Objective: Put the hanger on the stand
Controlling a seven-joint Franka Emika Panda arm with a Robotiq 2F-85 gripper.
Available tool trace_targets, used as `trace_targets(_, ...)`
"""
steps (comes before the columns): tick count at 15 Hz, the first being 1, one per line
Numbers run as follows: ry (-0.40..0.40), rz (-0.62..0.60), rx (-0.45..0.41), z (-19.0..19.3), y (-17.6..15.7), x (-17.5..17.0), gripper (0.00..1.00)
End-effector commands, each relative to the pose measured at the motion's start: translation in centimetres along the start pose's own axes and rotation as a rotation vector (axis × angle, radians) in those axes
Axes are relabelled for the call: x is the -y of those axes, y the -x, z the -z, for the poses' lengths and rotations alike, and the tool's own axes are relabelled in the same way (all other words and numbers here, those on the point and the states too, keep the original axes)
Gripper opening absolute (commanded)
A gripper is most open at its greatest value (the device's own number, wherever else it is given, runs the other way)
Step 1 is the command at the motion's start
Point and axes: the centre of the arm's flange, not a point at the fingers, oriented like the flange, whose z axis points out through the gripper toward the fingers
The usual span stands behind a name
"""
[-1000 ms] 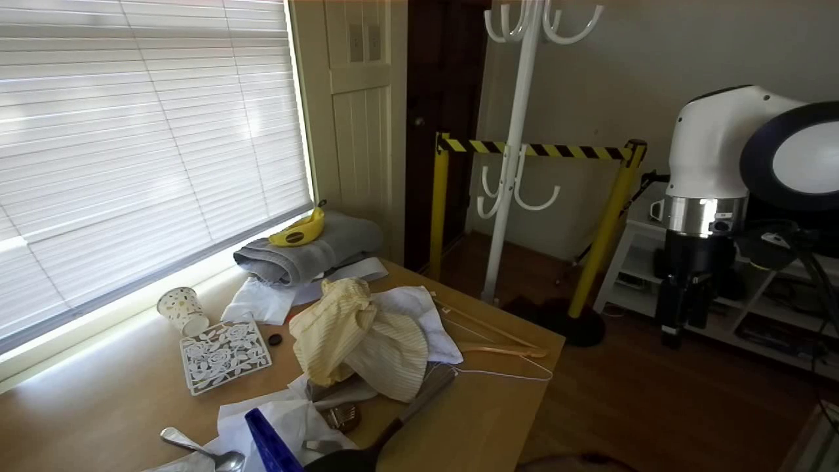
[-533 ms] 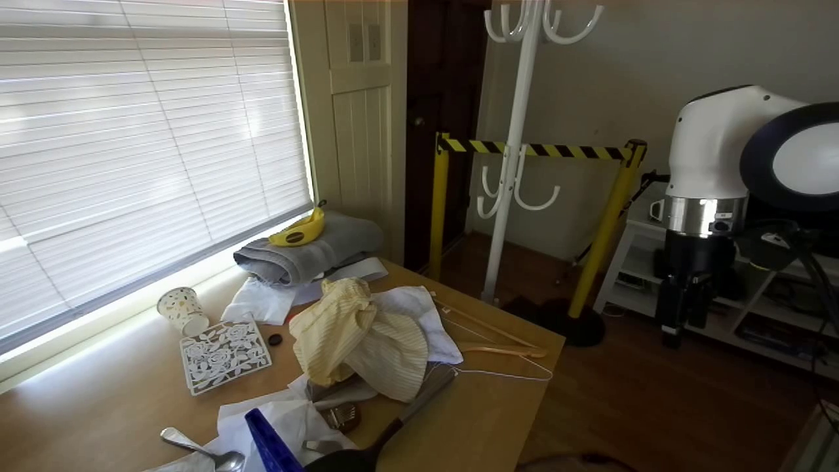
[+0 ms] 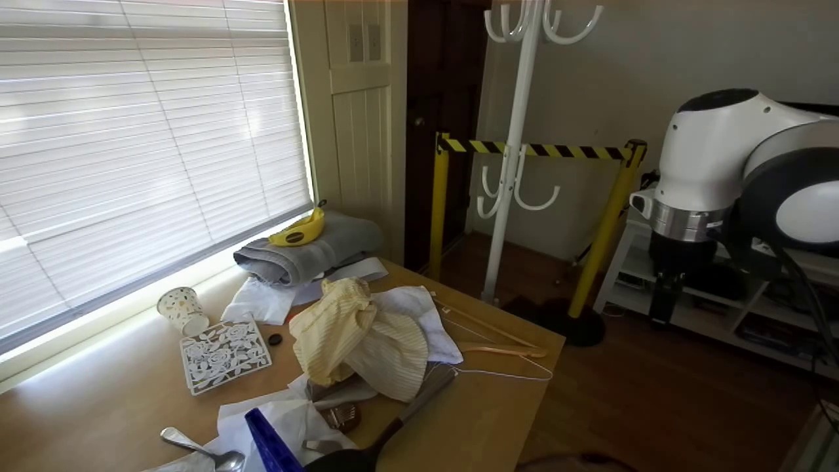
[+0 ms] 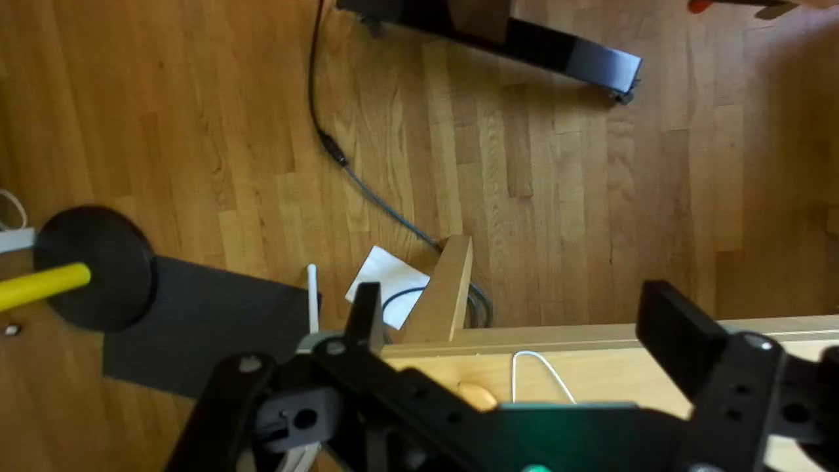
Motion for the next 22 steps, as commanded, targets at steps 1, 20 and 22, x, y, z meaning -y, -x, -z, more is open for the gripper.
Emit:
trace_targets(1,0.081,0.105,-0.113,0.4,-3.1,-1.1,1.0)
trace_targets(20,0.042,0.442,-0.501,-5.2,-14.7,-1.9,1.0)
trace_targets(22,-0.022,0.471,-0.429,-7.0,-16.5,-1.2,1.0)
